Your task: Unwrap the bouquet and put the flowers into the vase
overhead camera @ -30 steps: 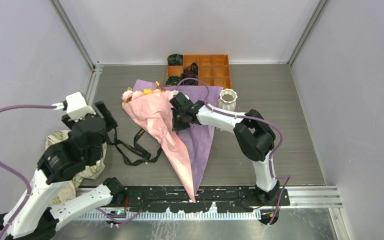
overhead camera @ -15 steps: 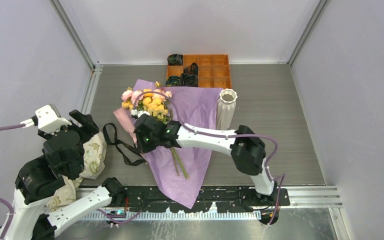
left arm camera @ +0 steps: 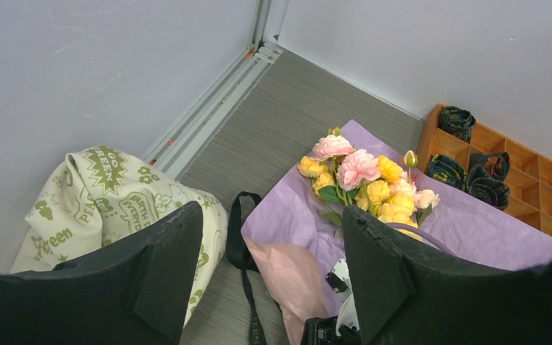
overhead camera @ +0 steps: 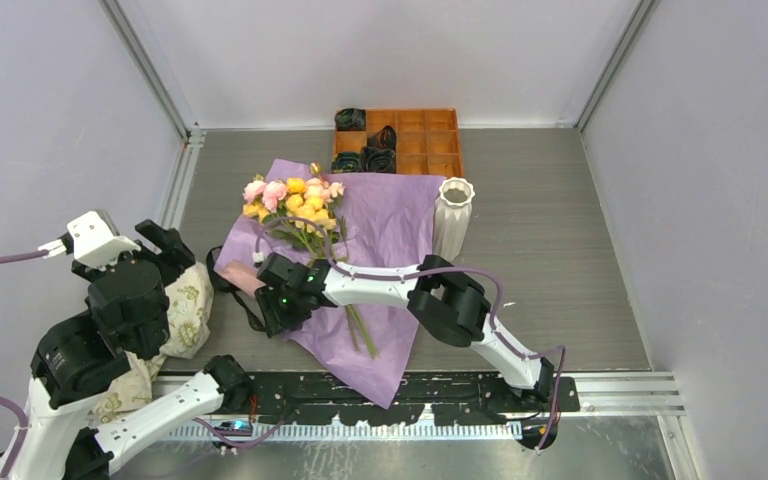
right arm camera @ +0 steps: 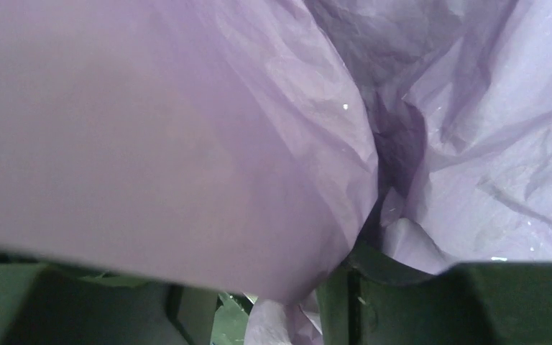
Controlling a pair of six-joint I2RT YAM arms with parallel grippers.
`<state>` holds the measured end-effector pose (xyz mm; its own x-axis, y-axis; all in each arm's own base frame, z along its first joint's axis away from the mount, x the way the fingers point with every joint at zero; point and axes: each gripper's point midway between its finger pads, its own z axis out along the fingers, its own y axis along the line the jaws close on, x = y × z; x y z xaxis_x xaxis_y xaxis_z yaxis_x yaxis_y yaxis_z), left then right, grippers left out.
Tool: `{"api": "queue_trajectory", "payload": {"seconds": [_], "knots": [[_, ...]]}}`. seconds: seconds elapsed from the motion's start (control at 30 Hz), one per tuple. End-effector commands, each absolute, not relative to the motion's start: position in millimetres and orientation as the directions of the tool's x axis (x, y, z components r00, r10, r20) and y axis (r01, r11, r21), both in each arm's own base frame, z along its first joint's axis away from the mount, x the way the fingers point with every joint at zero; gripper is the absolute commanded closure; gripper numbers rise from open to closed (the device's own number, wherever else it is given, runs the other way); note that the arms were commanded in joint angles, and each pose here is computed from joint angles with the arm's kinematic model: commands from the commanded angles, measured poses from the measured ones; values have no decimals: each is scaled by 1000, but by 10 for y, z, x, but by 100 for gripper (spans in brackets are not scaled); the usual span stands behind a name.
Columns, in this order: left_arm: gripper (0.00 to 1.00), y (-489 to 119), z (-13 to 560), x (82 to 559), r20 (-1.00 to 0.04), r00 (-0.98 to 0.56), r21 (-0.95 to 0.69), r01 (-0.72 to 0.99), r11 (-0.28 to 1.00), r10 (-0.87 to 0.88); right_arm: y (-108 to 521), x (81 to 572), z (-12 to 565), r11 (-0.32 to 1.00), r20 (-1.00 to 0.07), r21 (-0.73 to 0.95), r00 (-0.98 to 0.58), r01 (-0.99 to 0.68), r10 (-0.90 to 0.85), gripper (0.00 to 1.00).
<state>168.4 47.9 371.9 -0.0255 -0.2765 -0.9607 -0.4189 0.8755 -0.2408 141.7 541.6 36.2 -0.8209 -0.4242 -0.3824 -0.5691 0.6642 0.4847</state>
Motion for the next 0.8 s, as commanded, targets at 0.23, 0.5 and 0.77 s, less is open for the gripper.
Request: {"api": "queue_trajectory", "payload": {"seconds": [0.23,0.5,0.77], "knots": [[28,477,3775,1719,-962,-12,-240,-440,865,-273,5157,1464,1565,590,-587,430,-708,-683,-393,33],[28,302,3727,1846,-967,-57,-206,-411,888,-250,4665,1700,2198,664,-726,309,-620,-681,-298,29],[30,40,3483,2015,-964,-136,-166,-374,912,-231,4048,2176,2285,846,-798,134,-563,-516,-217,38]]}}
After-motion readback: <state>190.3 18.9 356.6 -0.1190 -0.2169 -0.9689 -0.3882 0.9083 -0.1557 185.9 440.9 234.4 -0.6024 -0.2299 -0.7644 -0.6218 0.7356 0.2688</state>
